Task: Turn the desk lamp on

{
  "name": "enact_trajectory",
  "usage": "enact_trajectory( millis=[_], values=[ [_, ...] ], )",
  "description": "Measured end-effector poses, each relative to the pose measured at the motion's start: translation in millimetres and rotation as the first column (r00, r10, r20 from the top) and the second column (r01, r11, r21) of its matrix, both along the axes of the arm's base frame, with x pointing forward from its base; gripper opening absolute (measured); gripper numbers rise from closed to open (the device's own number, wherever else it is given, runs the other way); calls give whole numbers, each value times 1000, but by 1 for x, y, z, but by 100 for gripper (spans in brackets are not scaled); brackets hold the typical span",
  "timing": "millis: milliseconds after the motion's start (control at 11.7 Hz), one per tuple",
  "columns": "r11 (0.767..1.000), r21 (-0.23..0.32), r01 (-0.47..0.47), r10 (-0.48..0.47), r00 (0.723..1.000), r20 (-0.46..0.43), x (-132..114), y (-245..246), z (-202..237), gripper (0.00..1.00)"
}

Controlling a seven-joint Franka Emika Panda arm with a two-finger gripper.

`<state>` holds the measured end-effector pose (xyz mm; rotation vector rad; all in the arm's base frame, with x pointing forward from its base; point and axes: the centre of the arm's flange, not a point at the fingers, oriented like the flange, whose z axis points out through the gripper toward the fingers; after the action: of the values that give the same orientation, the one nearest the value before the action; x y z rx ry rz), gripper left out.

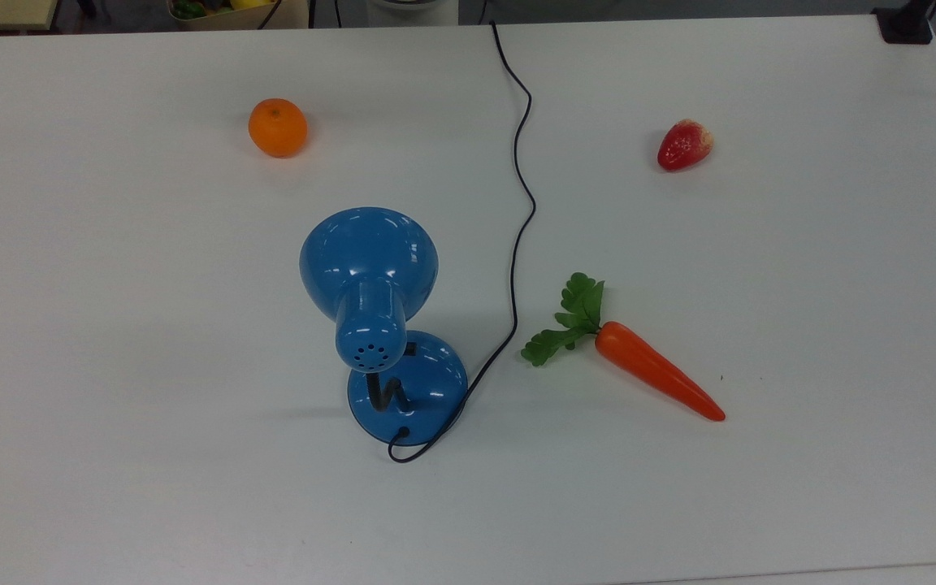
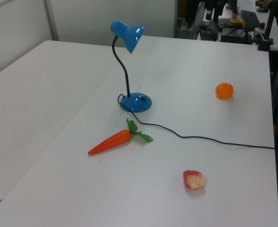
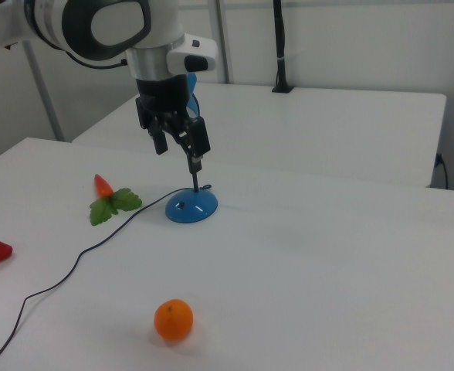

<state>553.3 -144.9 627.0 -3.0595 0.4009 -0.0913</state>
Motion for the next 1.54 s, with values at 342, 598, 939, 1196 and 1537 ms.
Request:
enact_trajectory(
  millis=[342, 598, 939, 1196, 1537],
  values=[
    [1000, 8, -21, 21, 1000, 4, 0, 2, 0, 55],
    [997, 63, -46, 44, 999, 23, 3, 10, 1, 27],
    [992, 94, -90, 79, 990, 113, 15, 20, 4, 9],
    [987, 87, -133, 114, 975, 191, 41, 51, -17, 8],
    [978, 59, -200, 181, 953, 243, 65, 109, -66, 8]
  ],
)
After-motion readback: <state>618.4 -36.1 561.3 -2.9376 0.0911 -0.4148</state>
